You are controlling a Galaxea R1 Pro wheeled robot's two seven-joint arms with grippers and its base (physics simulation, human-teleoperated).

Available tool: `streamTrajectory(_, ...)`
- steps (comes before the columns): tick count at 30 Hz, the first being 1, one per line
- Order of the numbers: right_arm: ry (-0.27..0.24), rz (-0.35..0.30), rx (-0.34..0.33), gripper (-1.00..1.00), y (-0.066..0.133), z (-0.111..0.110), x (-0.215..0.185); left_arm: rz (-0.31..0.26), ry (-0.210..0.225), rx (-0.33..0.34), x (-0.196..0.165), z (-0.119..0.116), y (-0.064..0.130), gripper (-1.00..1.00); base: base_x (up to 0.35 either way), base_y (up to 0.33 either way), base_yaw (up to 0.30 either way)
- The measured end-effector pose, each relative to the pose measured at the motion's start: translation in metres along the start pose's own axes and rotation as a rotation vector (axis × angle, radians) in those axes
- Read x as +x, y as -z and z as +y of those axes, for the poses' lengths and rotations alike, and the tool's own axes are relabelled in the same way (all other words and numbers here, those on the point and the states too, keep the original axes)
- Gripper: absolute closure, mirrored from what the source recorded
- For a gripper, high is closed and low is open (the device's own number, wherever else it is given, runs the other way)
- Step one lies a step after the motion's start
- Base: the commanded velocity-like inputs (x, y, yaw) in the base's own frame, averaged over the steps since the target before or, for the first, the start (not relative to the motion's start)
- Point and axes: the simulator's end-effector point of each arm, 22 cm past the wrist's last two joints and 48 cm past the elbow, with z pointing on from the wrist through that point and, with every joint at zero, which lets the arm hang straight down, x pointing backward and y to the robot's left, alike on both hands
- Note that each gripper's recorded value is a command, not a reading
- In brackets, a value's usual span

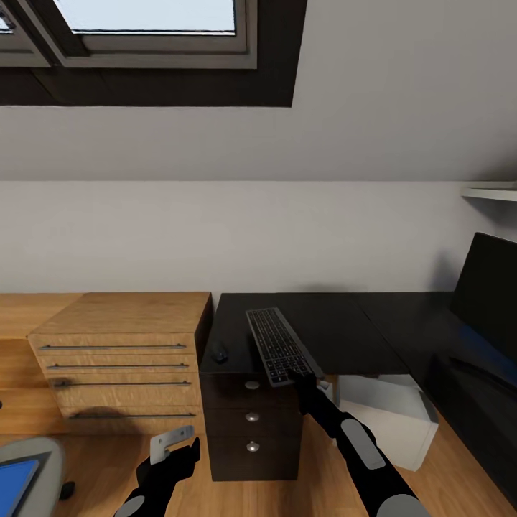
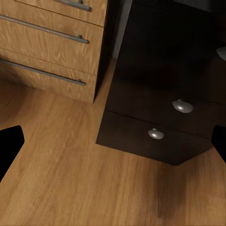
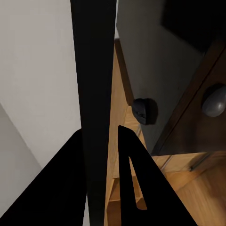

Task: In the bedroom, organize the workspace by keeping the computer under the desk, ensuring the monitor is on the desk, placing the keyboard on the desk next to the monitor, placing the mouse on the desk next to the keyboard, moving the folder from the swivel chair onto the desk next to the mouse, stacking the notebook on top of the folder with the pen on top of the notebook, and positioning the swivel chair next to the desk.

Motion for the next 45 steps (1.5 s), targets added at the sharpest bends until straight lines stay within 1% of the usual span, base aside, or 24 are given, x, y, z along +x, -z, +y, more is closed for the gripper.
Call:
streamTrajectory(8,0.000,0.000,0.005,1.00,-0.0001,-0.0016,0.0004,0.001,0.000,0.000,0.0004,-0.0001,0.0001,-1.00,0.004,0.000,0.000)
streamTrajectory(17,-0.001,0.000,0.032,1.00,0.0001,-0.0076,0.0001,0.000,-0.001,-0.001,0.0004,0.0003,0.0001,-1.00,0.000,0.000,0.000)
streamTrajectory(45,0.001,-0.003,0.035,1.00,0.0005,-0.0083,-0.0011,0.001,0.000,-0.001,0.0005,0.0001,0.0001,-1.00,0.000,0.000,0.000)
